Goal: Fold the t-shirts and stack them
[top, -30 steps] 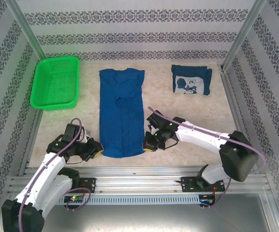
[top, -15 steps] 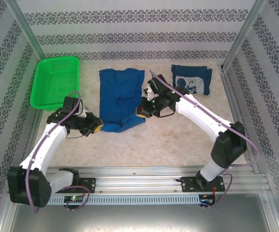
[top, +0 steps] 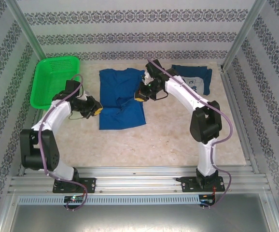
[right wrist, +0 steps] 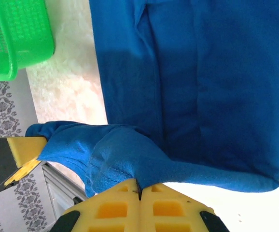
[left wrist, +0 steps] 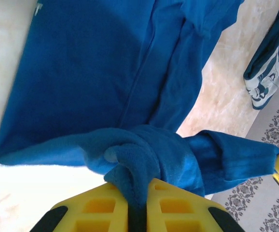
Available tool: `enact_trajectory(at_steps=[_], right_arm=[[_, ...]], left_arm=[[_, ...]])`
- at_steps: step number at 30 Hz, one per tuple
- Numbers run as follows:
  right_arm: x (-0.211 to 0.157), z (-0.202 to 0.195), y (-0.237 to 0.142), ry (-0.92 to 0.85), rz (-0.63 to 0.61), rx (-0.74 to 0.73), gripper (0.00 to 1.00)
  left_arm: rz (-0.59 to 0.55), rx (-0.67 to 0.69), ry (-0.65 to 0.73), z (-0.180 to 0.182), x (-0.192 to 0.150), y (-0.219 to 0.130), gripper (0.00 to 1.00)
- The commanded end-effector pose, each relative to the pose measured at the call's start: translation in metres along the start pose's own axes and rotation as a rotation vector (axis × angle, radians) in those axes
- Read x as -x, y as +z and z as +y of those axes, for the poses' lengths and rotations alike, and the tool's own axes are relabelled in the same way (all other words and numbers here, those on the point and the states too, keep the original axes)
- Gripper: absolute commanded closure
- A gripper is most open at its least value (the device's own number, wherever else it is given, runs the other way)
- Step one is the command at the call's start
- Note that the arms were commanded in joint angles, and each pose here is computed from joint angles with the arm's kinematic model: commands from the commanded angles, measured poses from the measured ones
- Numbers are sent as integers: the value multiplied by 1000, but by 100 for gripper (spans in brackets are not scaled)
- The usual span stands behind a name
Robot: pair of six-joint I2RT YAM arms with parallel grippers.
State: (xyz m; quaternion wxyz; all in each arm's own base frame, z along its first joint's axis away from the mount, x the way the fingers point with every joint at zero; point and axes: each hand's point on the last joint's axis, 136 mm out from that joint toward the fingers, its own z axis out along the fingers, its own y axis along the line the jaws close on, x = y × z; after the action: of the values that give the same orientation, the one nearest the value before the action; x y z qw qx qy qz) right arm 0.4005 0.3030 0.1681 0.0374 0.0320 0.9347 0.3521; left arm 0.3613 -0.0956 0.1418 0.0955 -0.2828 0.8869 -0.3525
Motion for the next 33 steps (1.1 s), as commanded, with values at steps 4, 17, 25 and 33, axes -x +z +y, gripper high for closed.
enact_trajectory(at_steps=[4,17,25,33], right_arm=[[22,-16,11,6,32,-14,100],[77,-36,26,50,4,4,100],[96,-52,39,80,3,11,100],[110,-61,55,106,-8,39,100]], left_arm=[[-28,-7,73,-8,36,8,87],[23,26,81,-6,73,45,87],[26,55,99,-4,94,60,87],[29,60,105,-4,109,74,85]])
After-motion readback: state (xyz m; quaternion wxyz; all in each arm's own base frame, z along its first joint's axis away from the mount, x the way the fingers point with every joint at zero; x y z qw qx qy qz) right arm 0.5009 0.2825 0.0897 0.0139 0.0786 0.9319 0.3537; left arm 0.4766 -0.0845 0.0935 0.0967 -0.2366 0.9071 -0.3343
